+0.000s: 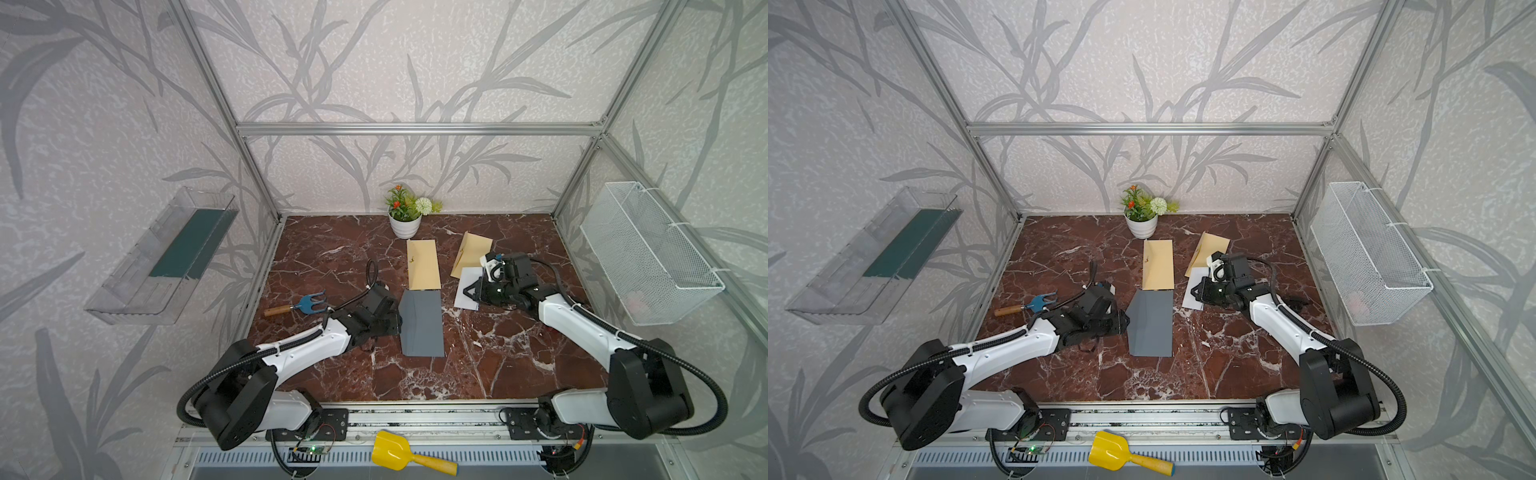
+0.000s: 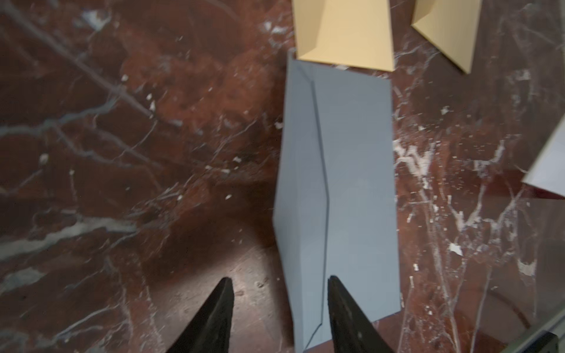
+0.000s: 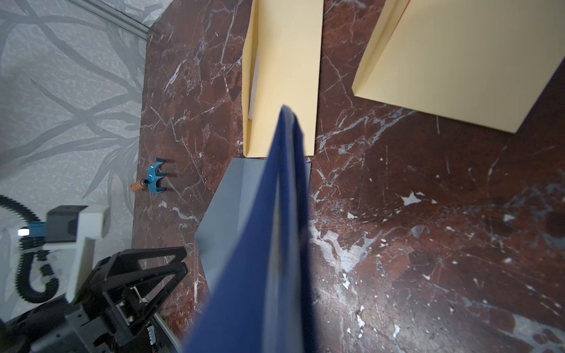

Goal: Fold the letter paper in half and place it into the envelope
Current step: Pick up the envelope from the center of the board.

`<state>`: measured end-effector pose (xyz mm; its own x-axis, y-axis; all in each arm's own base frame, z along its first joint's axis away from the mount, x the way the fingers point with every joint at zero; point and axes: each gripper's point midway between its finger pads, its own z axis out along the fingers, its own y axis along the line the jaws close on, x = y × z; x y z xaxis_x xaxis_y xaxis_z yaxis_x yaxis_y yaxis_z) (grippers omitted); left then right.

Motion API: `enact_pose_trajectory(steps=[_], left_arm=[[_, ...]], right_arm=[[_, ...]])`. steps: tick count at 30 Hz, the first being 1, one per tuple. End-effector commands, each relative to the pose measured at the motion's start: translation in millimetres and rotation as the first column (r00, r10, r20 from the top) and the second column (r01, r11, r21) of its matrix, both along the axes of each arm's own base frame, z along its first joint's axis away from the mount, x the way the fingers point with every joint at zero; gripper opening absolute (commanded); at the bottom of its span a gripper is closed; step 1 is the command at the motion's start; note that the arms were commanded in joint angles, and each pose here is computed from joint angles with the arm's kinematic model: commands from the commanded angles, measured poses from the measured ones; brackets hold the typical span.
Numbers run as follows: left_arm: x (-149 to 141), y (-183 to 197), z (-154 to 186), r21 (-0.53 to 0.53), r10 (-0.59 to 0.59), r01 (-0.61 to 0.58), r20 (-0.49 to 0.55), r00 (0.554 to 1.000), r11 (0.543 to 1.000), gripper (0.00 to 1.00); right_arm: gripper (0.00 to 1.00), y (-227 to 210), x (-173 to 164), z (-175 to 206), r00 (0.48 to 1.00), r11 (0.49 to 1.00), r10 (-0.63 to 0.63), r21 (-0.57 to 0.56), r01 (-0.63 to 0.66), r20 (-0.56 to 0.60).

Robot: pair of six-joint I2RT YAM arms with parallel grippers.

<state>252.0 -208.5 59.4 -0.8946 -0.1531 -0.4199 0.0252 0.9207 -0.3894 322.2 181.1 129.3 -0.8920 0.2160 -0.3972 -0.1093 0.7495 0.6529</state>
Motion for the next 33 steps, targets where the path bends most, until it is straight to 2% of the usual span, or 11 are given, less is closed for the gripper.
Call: enact_pose_trajectory(steps=[1, 5, 12, 16, 21, 29, 31, 33], left_arm=[[0.6, 1.5, -8.8, -0.016, 0.060, -0.060, -0.033, 0.998, 0.998, 0.47], [0.2, -10.1, -16.1, -0.081, 0.046, -0.050, -0.050, 0.998, 0.995, 0.46], [1.0, -21.8, -15.3, -0.122, 0.017, -0.024, -0.062, 0.998, 0.992, 0.45], [-6.0, -28.4, -25.9, -0.152, 0.004, -0.022, -0.118, 0.993, 0.988, 0.36], [-21.2, -27.4, -38.9, -0.160, -0.004, -0.024, -0.172, 0.985, 0.987, 0.32], [-23.4, -34.3, -43.4, -0.159, -0.031, -0.001, -0.195, 0.980, 0.987, 0.31], [-23.9, -38.8, -45.1, -0.170, -0.044, 0.009, -0.205, 0.978, 0.985, 0.27], [-25.4, -42.4, -45.5, -0.179, -0.063, 0.024, -0.213, 0.975, 0.984, 0.16]], right_arm=[[0.01, 3.0, 1.5, 0.5, 1.000, 1.000, 0.011, 0.010, -0.011, 0.005], [0.01, 3.0, 0.7, -1.0, 1.000, 1.000, 0.012, 0.010, -0.012, 0.001], [0.01, 3.0, 0.9, -2.7, 1.000, 1.000, 0.013, 0.008, -0.013, -0.001], [0.01, 4.0, 1.7, -4.2, 1.000, 1.000, 0.014, 0.013, -0.014, -0.003], [0.01, 3.7, 1.4, -6.4, 1.000, 1.000, 0.014, 0.010, -0.014, -0.006], [0.01, 5.1, 1.6, -10.4, 1.000, 1.000, 0.013, 0.021, -0.013, -0.014], [0.01, 5.0, 1.2, -10.7, 1.000, 1.000, 0.014, 0.020, -0.014, -0.016], [0.01, 4.8, 1.0, -10.4, 1.000, 1.000, 0.014, 0.018, -0.014, -0.014]])
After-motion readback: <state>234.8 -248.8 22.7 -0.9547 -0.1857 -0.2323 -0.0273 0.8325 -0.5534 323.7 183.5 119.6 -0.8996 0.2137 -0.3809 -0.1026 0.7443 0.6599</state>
